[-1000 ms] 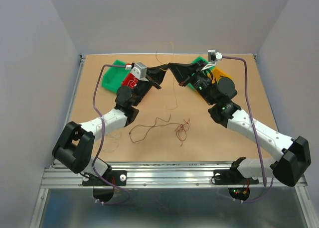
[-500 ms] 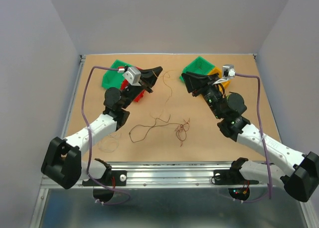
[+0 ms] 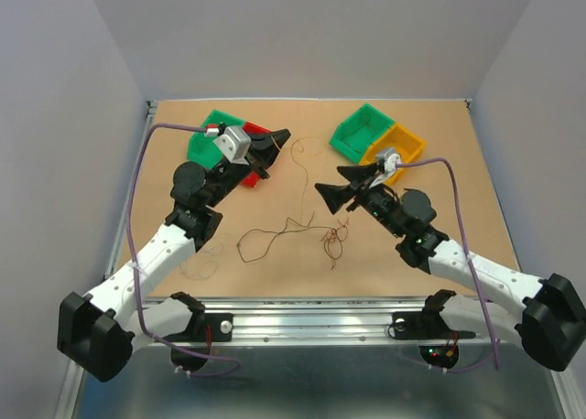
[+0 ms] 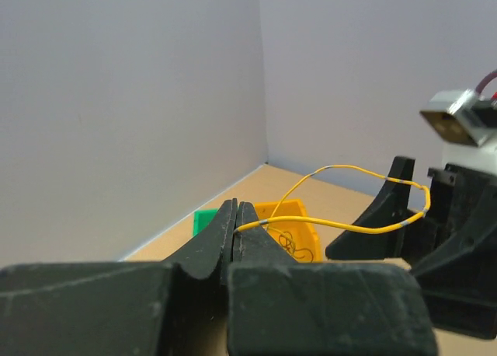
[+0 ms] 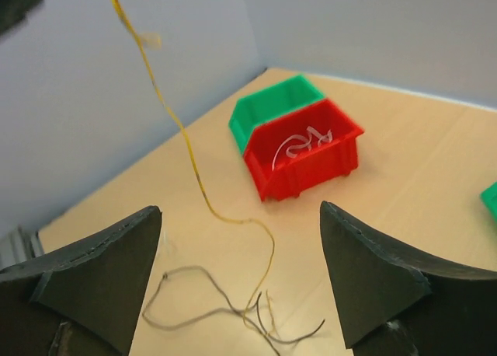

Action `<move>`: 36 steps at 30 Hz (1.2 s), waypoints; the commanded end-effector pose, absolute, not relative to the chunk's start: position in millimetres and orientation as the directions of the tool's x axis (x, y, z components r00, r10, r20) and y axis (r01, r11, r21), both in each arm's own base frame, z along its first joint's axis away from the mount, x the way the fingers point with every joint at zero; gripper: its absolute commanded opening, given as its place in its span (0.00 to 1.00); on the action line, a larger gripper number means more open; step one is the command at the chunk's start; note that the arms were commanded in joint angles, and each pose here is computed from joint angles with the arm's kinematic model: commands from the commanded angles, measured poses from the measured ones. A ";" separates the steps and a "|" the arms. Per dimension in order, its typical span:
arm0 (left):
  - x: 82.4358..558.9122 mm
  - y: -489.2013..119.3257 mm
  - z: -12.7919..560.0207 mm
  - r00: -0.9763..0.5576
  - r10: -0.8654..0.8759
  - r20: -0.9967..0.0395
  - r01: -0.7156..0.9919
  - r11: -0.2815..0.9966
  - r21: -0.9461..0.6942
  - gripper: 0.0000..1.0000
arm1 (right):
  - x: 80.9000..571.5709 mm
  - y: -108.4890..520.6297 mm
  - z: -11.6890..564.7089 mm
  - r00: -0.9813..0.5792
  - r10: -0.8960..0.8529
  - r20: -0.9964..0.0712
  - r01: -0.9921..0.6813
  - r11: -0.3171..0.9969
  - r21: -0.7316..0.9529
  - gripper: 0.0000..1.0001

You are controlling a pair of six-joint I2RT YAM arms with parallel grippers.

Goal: Untangle the cables

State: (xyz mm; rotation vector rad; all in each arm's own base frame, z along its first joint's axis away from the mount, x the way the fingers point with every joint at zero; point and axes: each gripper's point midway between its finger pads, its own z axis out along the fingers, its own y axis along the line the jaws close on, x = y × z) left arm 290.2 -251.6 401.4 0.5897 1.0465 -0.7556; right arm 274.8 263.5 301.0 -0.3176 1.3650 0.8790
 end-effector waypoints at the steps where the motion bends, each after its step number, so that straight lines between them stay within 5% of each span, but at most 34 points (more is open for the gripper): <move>1: 279.6 -234.9 421.5 0.335 -0.234 -0.913 0.748 0.655 0.107 0.00 | 249.8 296.8 281.6 0.007 0.244 -0.970 -0.860 0.497 0.119 0.88; 19: 279.2 -216.9 390.1 0.281 -0.157 -0.947 0.701 0.708 0.091 0.00 | 275.8 365.5 252.8 0.033 0.228 -0.973 -0.940 0.338 0.048 0.69; 22: 284.0 -217.8 386.0 0.257 -0.154 -0.954 0.701 0.709 0.074 0.00 | 282.0 369.7 257.8 0.044 0.238 -0.970 -0.935 0.352 0.044 0.46; 23: 287.2 -218.7 383.8 0.244 -0.153 -0.958 0.700 0.711 0.065 0.00 | 284.8 369.7 266.3 0.058 0.253 -0.966 -0.930 0.365 0.040 0.27; 27: 298.5 -219.5 375.9 0.209 -0.144 -0.967 0.690 0.723 0.041 0.00 | 281.7 362.4 280.3 0.066 0.279 -0.958 -0.924 0.380 0.046 0.03; 35: 331.5 -227.6 341.5 0.103 -0.109 -0.989 0.692 0.722 -0.008 0.00 | 265.9 330.3 307.0 0.095 0.320 -0.943 -0.893 0.445 0.061 0.01; 36: 331.4 -228.0 340.5 0.100 -0.109 -0.989 0.695 0.719 -0.009 0.00 | 265.7 329.4 302.3 0.079 0.304 -0.949 -0.891 0.449 0.069 0.07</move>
